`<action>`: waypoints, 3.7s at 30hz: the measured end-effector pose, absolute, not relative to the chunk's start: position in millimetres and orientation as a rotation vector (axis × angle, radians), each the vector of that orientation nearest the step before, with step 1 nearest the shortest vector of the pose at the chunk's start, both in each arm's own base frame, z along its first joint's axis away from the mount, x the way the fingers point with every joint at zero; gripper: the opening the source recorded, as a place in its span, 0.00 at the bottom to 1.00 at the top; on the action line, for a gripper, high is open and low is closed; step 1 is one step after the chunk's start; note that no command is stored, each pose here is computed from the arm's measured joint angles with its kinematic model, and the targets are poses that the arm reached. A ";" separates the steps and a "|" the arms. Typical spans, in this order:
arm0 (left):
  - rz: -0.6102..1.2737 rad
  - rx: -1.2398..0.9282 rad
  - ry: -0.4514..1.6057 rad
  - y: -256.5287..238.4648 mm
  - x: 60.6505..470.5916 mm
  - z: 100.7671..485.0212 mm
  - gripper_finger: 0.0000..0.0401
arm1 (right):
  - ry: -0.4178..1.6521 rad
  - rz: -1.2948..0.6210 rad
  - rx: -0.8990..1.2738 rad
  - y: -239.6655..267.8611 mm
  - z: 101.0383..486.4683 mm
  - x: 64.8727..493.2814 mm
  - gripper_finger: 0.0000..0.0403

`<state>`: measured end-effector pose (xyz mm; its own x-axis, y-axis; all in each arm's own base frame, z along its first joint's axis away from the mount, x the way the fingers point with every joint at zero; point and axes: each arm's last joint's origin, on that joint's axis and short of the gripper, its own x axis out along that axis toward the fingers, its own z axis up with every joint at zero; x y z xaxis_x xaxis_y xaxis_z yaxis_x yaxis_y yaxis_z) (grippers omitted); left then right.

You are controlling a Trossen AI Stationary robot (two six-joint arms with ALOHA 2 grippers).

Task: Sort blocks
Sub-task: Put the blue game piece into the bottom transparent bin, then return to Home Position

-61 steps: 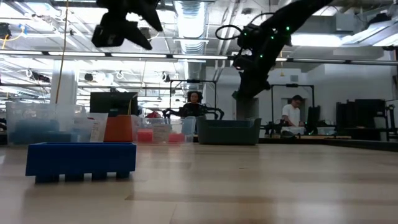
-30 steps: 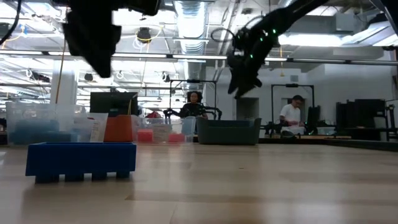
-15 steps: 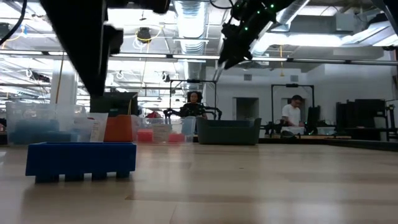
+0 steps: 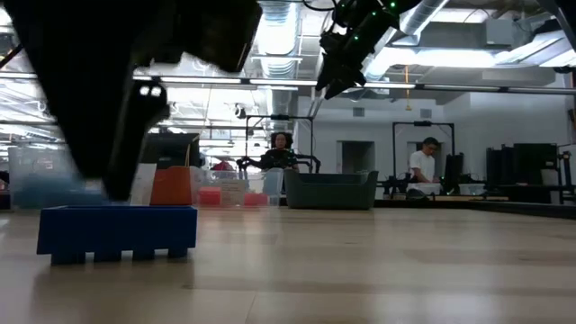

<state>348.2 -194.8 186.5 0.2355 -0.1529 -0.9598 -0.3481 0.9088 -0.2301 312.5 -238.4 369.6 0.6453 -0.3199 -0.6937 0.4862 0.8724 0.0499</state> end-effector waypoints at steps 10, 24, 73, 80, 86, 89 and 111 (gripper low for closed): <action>0.111 -0.437 1.412 -202.0 354.1 162.6 0.77 | 0.759 -0.462 0.251 -237.5 368.1 311.3 0.63; 0.174 -0.375 1.403 -202.4 353.2 155.7 0.56 | 0.777 -0.456 0.252 -236.7 366.9 310.3 0.63; 0.820 -0.435 1.518 22.0 141.7 214.8 0.35 | 0.879 -0.405 0.262 -156.9 387.4 314.9 0.63; 0.779 -0.417 1.528 26.5 141.3 214.8 0.37 | 0.862 -0.404 0.292 -147.4 388.1 320.4 0.63; 0.763 -0.435 1.525 26.3 142.7 216.9 0.47 | 0.869 -0.412 0.260 -136.4 388.1 325.3 0.63; 0.759 -0.440 1.505 26.7 145.2 223.6 0.53 | 0.868 -0.409 0.268 -132.6 388.1 326.8 0.63; 0.567 -0.485 0.466 8.8 98.8 291.6 0.56 | 0.565 -0.530 0.370 -71.8 392.8 210.4 0.53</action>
<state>98.8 8.8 291.6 0.7477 0.3906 -0.5370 -0.6025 0.7390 -0.3013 210.4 -71.8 392.8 0.7176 -0.3692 -0.5905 0.5659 0.8033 0.1854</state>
